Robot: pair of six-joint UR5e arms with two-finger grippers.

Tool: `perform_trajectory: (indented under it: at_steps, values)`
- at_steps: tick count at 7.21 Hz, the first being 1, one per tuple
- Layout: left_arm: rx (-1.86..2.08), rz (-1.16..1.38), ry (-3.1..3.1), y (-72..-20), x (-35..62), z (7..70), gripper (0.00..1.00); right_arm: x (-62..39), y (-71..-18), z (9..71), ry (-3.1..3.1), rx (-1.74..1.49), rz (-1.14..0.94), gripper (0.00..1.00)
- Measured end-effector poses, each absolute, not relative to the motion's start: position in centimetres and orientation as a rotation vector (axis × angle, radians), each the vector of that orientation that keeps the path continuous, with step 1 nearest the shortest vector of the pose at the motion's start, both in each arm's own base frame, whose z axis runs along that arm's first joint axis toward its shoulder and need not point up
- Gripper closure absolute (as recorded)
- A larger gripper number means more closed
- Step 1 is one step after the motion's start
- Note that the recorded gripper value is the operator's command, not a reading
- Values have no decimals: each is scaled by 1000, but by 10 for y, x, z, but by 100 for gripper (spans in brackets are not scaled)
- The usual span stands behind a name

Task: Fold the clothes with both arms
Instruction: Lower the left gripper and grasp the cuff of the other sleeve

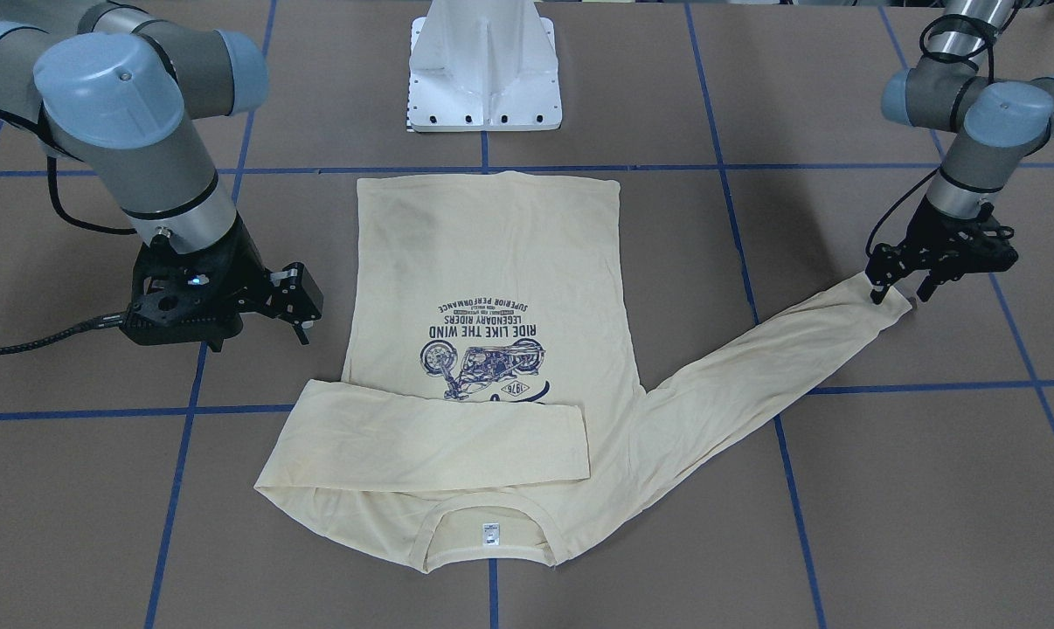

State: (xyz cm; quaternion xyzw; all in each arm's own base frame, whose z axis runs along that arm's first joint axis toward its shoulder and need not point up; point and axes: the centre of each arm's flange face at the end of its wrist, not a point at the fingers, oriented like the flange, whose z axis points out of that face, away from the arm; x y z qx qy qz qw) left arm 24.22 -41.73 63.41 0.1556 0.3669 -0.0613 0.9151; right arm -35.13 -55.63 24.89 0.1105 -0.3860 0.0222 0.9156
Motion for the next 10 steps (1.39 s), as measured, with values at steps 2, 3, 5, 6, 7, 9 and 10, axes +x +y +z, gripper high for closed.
perform_trajectory:
  at_steps: [2,3,5,6,7,9,10]
  values:
    - [319,-120,759,-416,245,633,69,-351,-557,249,-794,228,47,0]
    - [320,-118,761,-415,246,631,85,-351,-557,249,-794,228,47,0]
    - [322,-116,765,-414,245,628,100,-350,-557,249,-794,228,48,0]
    - [327,-113,774,-412,243,621,100,-349,-558,249,-794,228,49,0]
    - [331,-110,784,-408,240,614,100,-348,-558,249,-793,229,51,0]
    - [327,-95,817,-404,240,598,100,-345,-560,250,-792,230,56,0]
    - [317,-76,852,-402,243,586,100,-343,-561,251,-792,228,58,0]
